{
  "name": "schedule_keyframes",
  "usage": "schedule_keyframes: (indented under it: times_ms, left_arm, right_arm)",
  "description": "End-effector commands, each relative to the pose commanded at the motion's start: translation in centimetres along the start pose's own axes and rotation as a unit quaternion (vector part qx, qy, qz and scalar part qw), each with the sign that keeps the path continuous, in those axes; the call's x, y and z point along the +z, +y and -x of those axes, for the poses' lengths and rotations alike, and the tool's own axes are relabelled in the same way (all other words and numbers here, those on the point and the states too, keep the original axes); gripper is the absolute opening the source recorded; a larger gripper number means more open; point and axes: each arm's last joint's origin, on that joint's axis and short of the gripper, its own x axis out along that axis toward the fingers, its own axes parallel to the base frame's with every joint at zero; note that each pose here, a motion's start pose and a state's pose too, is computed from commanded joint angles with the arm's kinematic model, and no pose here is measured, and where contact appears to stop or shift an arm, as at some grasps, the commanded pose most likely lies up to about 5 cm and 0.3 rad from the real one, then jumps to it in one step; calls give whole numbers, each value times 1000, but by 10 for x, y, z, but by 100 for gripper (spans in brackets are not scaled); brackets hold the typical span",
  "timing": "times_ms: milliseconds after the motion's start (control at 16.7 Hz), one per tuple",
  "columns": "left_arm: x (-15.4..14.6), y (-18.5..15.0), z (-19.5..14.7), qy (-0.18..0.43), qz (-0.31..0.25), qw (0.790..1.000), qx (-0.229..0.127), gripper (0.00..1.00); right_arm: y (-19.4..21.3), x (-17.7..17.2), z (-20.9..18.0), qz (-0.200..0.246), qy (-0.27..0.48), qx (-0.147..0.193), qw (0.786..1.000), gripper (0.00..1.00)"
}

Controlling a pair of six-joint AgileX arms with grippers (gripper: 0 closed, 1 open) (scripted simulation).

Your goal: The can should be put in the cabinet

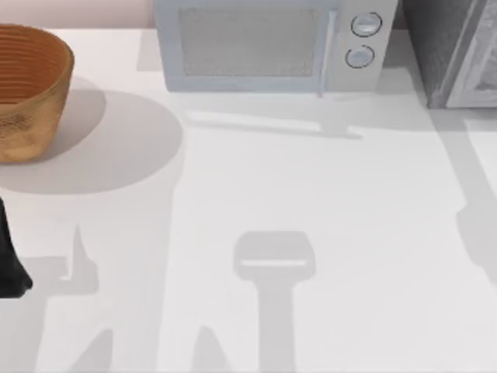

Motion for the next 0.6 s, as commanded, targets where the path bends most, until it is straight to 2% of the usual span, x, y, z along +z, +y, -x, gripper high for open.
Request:
schedule_keyframes:
  times_ms: [240,600]
  left_arm:
    - [0,0,0,0,0,1000,0,100]
    - [0,0,0,0,0,1000,0,100]
  right_arm:
    - [0,0,0,0,0,0,1000,98]
    - [0,0,0,0,0,0,1000,100]
